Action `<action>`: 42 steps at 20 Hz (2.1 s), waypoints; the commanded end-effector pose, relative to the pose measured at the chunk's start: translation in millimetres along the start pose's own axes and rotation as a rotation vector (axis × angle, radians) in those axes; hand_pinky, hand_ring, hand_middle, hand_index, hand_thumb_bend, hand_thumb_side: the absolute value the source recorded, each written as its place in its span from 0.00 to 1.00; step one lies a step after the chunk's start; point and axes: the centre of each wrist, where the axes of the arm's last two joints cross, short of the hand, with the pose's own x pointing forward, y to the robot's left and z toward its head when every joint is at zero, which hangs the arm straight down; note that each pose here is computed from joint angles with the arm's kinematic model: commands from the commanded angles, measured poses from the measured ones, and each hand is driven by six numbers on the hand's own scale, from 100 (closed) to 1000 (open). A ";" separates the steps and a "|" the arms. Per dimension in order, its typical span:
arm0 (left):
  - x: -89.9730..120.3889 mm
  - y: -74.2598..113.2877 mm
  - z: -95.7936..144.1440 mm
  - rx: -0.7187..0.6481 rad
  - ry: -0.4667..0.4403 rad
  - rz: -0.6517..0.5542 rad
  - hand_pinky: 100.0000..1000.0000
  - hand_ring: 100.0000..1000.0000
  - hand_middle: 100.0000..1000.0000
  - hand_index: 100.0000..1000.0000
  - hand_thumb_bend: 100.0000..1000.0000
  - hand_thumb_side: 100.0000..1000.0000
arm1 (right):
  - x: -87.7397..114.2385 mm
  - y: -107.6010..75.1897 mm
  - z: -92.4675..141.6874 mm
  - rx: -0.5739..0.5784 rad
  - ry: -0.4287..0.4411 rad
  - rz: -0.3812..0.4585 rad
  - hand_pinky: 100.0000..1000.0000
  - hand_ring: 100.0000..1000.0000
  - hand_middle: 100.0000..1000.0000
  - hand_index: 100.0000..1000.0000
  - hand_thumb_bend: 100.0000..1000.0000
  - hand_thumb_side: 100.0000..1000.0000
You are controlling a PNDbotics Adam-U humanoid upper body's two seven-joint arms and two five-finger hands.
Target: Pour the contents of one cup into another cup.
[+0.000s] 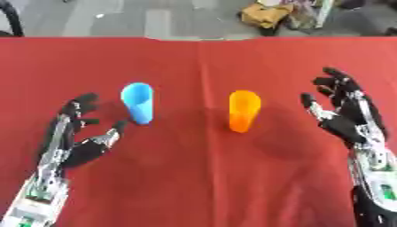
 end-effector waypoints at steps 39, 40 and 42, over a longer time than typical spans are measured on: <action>10.2 -21.6 -65.2 -0.115 -0.022 -0.030 0.62 0.76 0.75 0.81 0.47 0.15 | 9.3 3.5 -9.8 0.029 -0.041 0.000 0.89 0.89 0.62 0.87 0.36 0.14; 9.9 -22.3 -65.4 -0.118 -0.022 -0.030 0.62 0.75 0.74 0.80 0.47 0.15 | 9.3 3.7 -9.9 0.030 -0.041 0.000 0.89 0.89 0.62 0.87 0.36 0.14; 9.5 -23.6 -65.8 -0.124 -0.024 -0.031 0.58 0.73 0.72 0.80 0.44 0.12 | 9.4 4.0 -10.1 0.031 -0.042 -0.001 0.89 0.89 0.62 0.87 0.36 0.14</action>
